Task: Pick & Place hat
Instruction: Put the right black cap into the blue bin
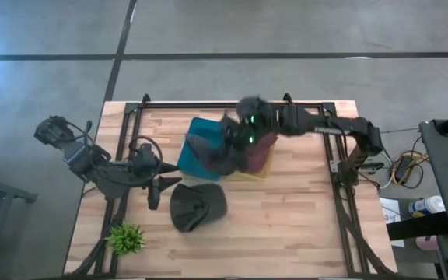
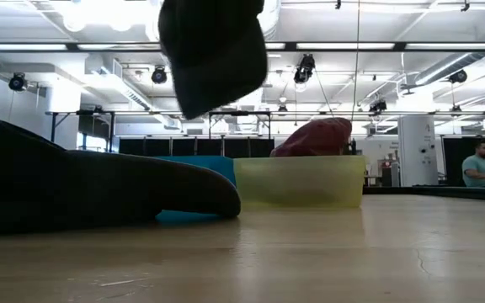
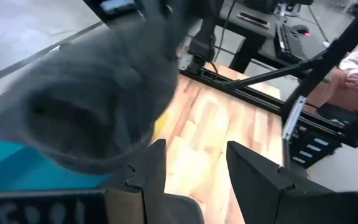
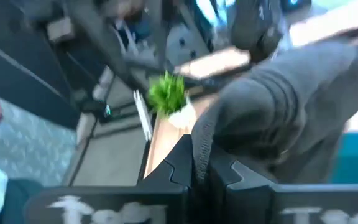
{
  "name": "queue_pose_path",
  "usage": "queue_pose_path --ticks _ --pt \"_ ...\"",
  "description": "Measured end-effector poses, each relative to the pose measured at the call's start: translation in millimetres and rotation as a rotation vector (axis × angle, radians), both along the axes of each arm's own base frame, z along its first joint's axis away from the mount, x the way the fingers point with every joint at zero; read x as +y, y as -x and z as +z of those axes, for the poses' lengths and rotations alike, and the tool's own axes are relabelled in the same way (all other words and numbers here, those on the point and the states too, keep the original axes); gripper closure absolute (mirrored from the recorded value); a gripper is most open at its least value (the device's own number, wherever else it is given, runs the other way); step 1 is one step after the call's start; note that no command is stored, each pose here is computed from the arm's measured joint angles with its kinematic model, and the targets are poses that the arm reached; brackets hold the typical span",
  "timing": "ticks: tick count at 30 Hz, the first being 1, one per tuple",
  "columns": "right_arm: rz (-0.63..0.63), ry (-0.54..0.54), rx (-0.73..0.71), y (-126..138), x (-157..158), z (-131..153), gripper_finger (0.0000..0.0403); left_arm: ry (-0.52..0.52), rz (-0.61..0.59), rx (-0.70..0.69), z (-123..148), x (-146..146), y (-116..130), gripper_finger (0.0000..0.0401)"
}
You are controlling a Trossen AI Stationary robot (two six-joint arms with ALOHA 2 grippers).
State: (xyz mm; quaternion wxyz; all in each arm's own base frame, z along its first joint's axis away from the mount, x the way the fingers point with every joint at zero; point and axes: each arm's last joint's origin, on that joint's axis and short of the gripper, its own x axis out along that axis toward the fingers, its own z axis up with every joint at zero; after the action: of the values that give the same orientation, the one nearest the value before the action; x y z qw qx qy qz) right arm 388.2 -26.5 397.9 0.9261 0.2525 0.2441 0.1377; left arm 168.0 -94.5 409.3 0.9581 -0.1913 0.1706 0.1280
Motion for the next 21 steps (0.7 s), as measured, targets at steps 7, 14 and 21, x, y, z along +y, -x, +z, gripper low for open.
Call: queue_pose_path --ticks 7,14,21 --pt "-0.127 -0.052 -0.063 6.1 -69.6 -4.3 0.0395 -0.062 0.155 -0.026 -6.3 4.4 0.4 0.0238" --pt "-0.181 -0.166 -0.036 -21.5 -104.1 -45.2 0.0395 -0.208 0.262 -0.053 -0.8 13.9 6.4 0.0238" --pt "-0.208 -0.26 -0.092 -63.1 -121.4 -93.5 0.0395 -0.235 0.303 -0.069 7.1 29.7 16.9 0.0238"
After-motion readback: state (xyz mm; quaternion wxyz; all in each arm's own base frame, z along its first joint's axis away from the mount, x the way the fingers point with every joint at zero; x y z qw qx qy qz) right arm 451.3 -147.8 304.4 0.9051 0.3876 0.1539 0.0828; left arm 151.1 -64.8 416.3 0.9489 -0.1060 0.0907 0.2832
